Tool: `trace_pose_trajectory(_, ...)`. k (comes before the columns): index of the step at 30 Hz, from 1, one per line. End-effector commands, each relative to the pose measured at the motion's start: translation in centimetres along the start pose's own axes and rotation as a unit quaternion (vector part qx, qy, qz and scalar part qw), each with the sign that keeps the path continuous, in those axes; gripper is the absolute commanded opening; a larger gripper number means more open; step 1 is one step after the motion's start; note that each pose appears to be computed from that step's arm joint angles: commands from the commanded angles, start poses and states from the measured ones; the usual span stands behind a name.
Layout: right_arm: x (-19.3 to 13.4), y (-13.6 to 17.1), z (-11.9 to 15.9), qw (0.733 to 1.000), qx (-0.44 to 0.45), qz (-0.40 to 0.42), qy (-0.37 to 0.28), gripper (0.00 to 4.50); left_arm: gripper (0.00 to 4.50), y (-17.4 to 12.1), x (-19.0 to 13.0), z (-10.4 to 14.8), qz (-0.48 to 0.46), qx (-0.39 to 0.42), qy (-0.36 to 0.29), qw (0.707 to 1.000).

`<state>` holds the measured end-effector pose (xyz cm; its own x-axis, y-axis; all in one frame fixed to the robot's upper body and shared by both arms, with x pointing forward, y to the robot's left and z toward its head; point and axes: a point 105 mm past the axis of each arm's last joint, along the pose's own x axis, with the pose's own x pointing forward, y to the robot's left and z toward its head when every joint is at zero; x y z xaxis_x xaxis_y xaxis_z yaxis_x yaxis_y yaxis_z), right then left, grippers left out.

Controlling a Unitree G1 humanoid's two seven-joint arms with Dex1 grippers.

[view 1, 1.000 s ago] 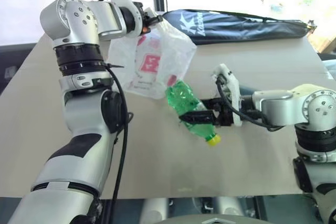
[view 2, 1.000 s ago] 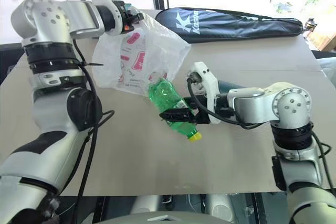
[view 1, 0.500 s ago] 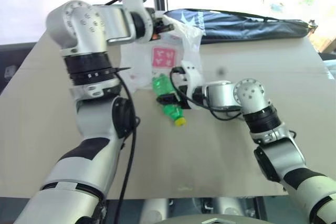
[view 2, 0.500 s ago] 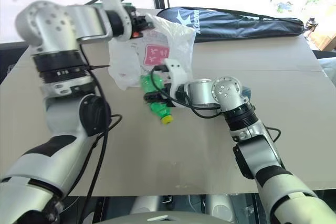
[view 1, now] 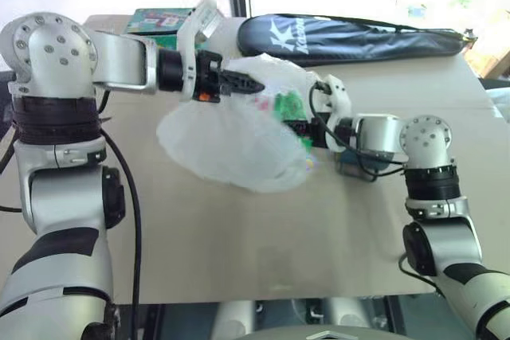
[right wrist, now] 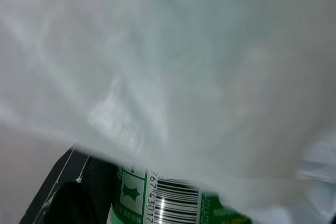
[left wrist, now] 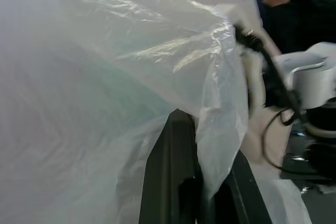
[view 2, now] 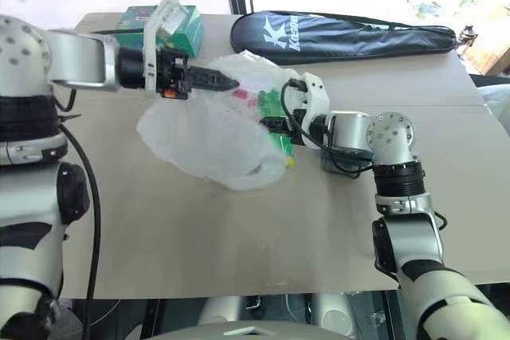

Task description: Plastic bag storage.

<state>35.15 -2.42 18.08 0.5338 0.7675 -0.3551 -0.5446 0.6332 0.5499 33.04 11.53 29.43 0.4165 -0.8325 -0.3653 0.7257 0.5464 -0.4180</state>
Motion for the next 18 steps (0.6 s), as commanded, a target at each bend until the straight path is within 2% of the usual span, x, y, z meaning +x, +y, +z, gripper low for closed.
trace_pose_trajectory(1, 0.3, 3.7, 1.5, 0.997, -0.007, 0.069, -0.034, 3.18, 0.00, -0.6, -0.4, 0.1, -0.028, -0.017, -0.020, 0.999)
trace_pose_trajectory(7, 4.4, 5.8, 1.8, 0.989, 0.092, 0.099, -0.063, 3.18, 0.00, -0.5, 0.1, -2.8, -0.020, -0.015, -0.001, 1.000)
trace_pose_trajectory(9, 4.8, 8.2, 1.2, 0.984, 0.048, 0.163, -0.051, 3.18, 0.00, -0.3, 0.3, -3.7, -0.005, -0.006, 0.006, 1.000)
trace_pose_trajectory(11, 5.2, 8.2, 0.8, 0.984, 0.042, 0.165, -0.055, 3.18, 0.00, -0.2, 0.4, -3.7, -0.002, -0.013, -0.016, 1.000)
trace_pose_trajectory(12, 5.2, 7.9, 0.6, 0.985, 0.040, 0.160, -0.057, 4.21, 0.00, 0.0, 0.5, -3.6, 0.006, -0.017, -0.027, 0.999)
trace_pose_trajectory(13, 5.1, 7.4, 0.5, 0.987, 0.026, 0.146, -0.059, 4.41, 0.00, 0.3, 0.4, -3.5, 0.015, -0.020, -0.038, 0.999)
trace_pose_trajectory(16, 3.7, 5.6, 0.3, 0.992, -0.059, 0.091, -0.062, 4.41, 0.00, 0.9, 0.2, -3.3, 0.044, -0.024, -0.059, 0.997)
trace_pose_trajectory(18, 2.0, 5.1, 0.7, 0.988, -0.099, 0.085, -0.080, 4.41, 0.00, 1.5, 0.0, -3.2, 0.072, -0.019, -0.064, 0.995)
